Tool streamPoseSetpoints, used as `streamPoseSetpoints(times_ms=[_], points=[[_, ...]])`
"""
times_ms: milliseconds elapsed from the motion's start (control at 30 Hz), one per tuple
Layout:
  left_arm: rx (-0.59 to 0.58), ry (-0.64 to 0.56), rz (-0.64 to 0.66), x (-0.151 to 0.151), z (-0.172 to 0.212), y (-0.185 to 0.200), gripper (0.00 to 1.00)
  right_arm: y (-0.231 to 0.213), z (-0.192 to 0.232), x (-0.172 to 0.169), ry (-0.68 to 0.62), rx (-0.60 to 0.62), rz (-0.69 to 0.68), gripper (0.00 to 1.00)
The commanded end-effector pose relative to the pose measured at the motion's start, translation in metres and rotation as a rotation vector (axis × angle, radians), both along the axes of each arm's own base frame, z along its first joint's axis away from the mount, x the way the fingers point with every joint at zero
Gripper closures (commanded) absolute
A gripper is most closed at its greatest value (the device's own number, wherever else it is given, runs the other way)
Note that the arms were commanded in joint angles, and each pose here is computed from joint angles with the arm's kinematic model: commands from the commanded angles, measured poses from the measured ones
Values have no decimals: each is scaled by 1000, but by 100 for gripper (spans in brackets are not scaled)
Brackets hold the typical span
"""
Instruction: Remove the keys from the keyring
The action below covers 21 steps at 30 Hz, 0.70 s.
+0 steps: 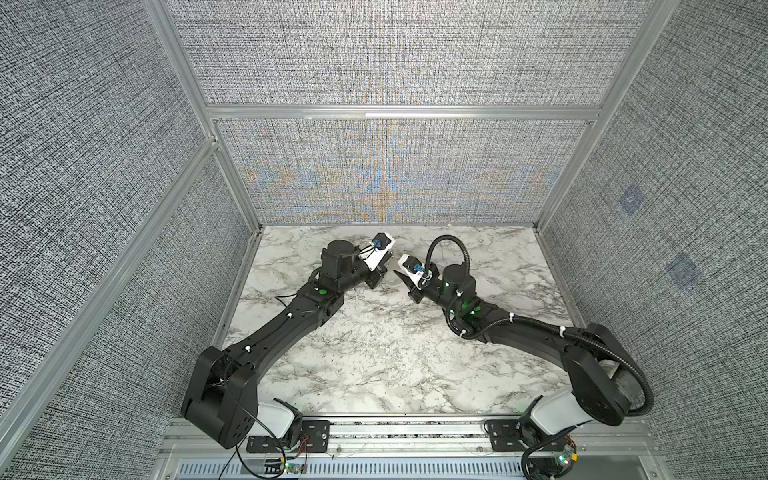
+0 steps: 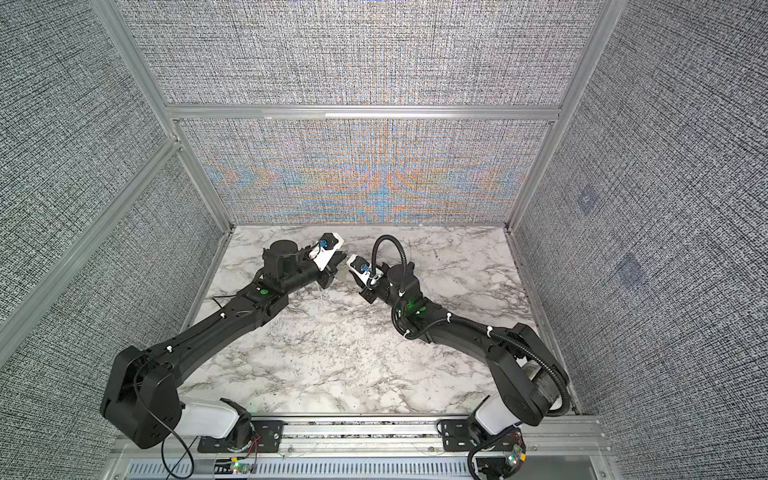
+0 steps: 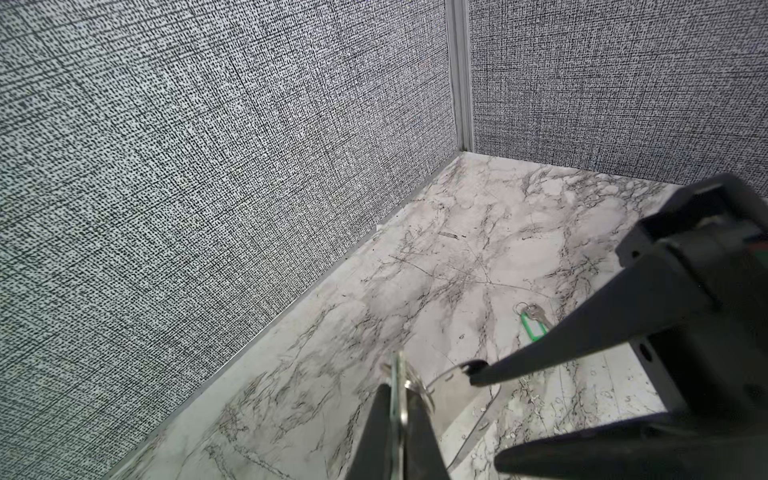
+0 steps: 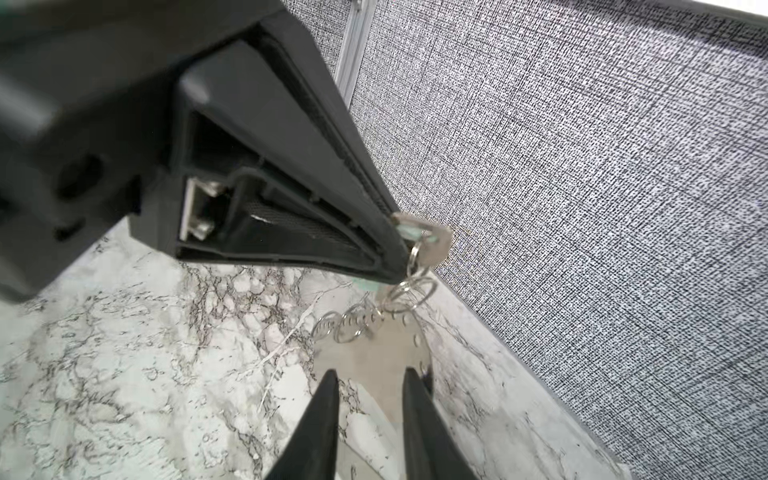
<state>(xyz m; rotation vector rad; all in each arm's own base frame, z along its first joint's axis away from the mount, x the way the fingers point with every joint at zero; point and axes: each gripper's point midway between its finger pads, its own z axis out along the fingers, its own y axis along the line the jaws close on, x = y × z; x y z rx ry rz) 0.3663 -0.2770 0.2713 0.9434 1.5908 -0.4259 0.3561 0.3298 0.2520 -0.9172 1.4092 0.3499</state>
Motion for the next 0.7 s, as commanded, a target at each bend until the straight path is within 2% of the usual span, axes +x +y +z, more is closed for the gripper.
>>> streamPoseSetpoints(times_ms=[0,233,467,667], points=[[-23,-1,3,3,7,-3,100,3,20,-1,-54,75,13,72],[-19,-1,-3,2,8,-6,100,3,20,4,-59,85,-11,72],[-23,8,-7,1,8,-9,100,-6,20,18,-64,86,-102,74],[-29,16,-7,3,7,-11,100,-5,27,17,-94,111,-91,74]])
